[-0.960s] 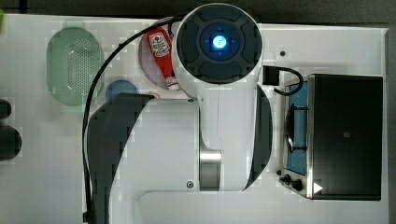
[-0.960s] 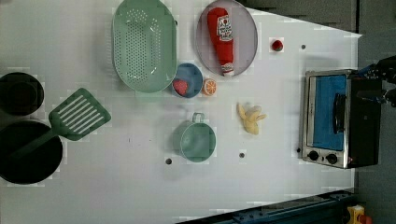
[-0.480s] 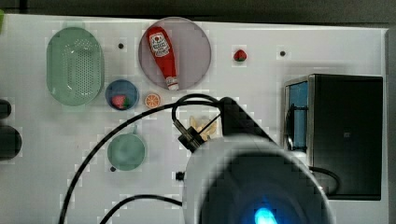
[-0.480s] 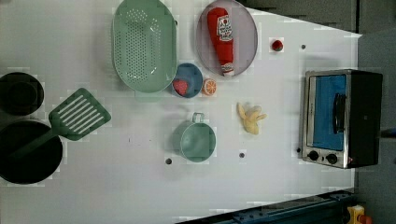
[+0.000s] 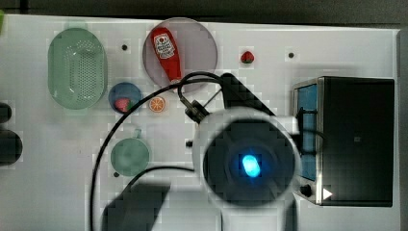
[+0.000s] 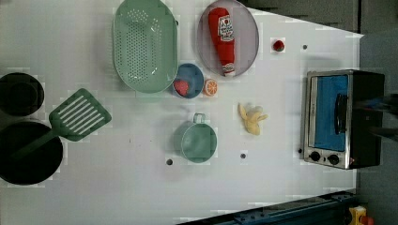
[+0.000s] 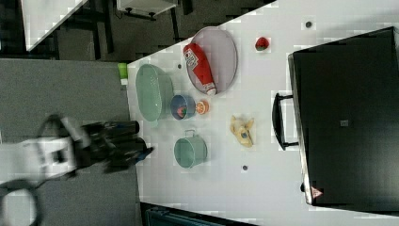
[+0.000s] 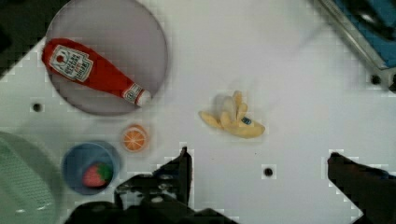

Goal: Pick Banana and place it in mug.

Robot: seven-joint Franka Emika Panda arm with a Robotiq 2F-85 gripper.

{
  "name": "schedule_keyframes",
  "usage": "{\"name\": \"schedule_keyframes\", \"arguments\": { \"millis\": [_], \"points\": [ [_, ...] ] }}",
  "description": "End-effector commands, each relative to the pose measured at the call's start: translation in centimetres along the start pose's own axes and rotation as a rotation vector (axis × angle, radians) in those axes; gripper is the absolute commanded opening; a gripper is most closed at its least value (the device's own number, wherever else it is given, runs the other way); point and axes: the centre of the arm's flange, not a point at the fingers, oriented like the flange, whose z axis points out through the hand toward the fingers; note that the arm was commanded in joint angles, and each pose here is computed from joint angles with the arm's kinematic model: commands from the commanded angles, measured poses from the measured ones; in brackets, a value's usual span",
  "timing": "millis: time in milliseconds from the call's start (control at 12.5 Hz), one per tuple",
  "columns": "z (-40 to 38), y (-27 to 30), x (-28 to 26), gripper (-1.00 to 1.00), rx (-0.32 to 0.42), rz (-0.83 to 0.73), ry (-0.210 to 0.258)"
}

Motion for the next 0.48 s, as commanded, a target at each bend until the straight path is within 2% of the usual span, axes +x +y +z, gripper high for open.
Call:
{"name": "schedule_keyframes", "arguments": {
  "millis": [80,480],
  "points": [
    [9.9,0.7,0.4,1.0,-0.075,-0.124,-0.107],
    [20.7,0.8,0.6,1.0,-0.09,-0.257,-0.138]
  ]
}}
